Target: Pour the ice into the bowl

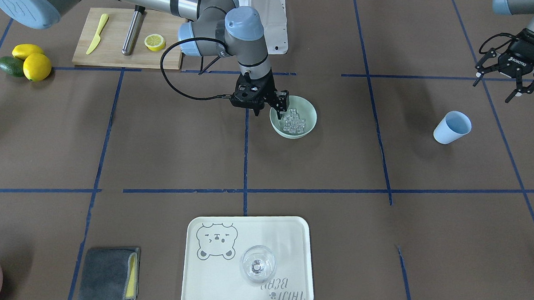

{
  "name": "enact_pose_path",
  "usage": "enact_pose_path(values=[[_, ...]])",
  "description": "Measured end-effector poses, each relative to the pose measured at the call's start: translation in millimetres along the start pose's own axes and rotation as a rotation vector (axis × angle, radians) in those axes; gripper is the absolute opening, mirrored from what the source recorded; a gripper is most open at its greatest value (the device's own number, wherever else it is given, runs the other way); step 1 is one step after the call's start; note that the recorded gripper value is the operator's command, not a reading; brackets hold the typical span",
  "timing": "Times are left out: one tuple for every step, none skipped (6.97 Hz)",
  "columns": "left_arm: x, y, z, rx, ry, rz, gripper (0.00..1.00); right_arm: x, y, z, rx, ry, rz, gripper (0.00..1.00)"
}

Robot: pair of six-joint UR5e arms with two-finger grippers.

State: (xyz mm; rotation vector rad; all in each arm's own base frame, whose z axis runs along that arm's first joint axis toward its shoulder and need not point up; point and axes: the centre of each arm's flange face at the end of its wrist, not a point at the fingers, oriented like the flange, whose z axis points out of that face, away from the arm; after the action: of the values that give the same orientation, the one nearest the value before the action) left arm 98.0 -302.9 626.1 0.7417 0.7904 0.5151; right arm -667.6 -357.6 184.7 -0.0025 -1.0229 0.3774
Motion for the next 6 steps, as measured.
enact_pose_path(values=[[0, 0, 0, 0.0, 0.0, 0.0, 1.0, -2, 1, 0, -0.001, -0.001, -0.009, 0.0], [0, 1, 1, -0.001, -0.001, -0.001, 1.0, -4, 1, -2, -0.001, -0.005, -0.014, 0.0], [-1, 1, 1, -0.002, -0.001, -0.001, 1.0, -10, -3, -8, 0.001, -0.021, -0.012, 0.0], [-1, 2, 2, -0.004, -0.002, -0.002, 1.0, -17, -13, -24, 0.006, -0.053, -0.005, 0.0], [-2, 3, 3, -0.007, 0.0, -0.003, 1.0, -13, -27, -45, 0.011, -0.087, 0.005, 0.0], [-2, 3, 3, -0.01, 0.003, -0.004, 1.0, 16, -45, -66, 0.017, -0.105, 0.014, 0.0]])
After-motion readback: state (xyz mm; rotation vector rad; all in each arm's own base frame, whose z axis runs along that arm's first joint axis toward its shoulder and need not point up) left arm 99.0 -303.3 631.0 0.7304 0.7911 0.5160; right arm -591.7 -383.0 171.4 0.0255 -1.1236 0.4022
